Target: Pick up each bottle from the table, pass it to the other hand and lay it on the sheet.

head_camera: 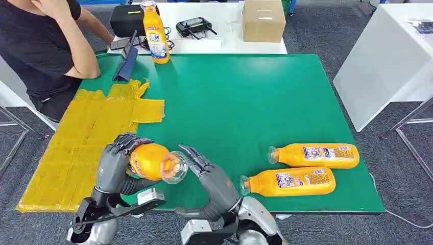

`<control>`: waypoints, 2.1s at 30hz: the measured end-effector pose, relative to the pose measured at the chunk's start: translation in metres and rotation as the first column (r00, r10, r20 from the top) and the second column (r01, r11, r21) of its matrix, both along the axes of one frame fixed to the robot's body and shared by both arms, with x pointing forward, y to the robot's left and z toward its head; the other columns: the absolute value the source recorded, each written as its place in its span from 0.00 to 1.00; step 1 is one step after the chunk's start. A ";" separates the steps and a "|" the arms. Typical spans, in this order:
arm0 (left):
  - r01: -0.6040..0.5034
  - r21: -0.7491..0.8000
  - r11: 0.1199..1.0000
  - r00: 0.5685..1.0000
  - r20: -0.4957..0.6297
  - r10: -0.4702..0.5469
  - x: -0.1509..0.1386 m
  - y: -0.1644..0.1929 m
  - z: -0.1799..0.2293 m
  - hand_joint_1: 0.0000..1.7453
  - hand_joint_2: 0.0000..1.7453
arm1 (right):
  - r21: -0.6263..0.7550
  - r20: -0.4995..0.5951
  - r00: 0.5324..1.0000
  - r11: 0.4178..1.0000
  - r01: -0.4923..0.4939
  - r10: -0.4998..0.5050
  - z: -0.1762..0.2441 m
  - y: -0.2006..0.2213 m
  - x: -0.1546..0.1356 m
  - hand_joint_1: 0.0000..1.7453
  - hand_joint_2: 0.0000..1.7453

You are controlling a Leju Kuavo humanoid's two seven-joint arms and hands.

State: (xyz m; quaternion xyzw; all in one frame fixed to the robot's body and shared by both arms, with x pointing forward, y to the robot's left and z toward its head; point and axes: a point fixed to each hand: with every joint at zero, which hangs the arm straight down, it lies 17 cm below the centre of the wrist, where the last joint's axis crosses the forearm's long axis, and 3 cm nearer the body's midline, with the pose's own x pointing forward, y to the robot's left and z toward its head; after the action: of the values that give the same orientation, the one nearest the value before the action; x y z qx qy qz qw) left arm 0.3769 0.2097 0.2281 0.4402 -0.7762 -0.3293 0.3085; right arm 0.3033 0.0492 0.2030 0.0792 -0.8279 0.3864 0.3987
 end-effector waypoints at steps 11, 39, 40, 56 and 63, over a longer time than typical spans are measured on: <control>-0.258 0.290 0.922 0.901 -0.274 0.338 0.034 0.112 -0.137 1.00 1.00 | -0.110 0.048 0.997 0.992 0.061 -0.056 -0.028 -0.119 -0.031 0.00 1.00; 0.101 -0.076 0.992 0.826 -0.549 -0.127 0.064 0.039 -0.176 0.00 0.00 | -0.414 -0.045 0.967 0.886 0.209 -0.249 -0.081 -0.264 0.018 0.00 1.00; 0.139 -0.133 0.981 0.823 -0.535 -0.189 0.062 0.029 -0.167 0.00 0.00 | -0.430 -0.054 0.964 0.878 0.211 -0.258 -0.086 -0.272 0.020 0.00 1.00; 0.396 -0.671 0.626 0.754 -0.151 -0.639 0.034 -0.002 -0.033 0.00 0.00 | -0.570 -0.099 0.936 0.790 0.226 -0.339 -0.120 -0.324 0.025 0.00 1.00; 0.430 -0.796 0.426 0.712 0.009 -0.702 0.028 0.009 0.003 0.00 0.00 | -0.629 -0.065 0.923 0.733 0.257 -0.380 -0.129 -0.341 0.032 0.00 1.00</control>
State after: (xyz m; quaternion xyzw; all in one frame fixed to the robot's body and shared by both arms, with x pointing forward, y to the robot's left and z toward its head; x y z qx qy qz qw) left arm 0.4051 0.2189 0.2308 -0.0822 -0.8783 -0.1308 0.4525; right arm 0.3349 -0.2923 0.0736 -0.1607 -0.6180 0.5485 0.5399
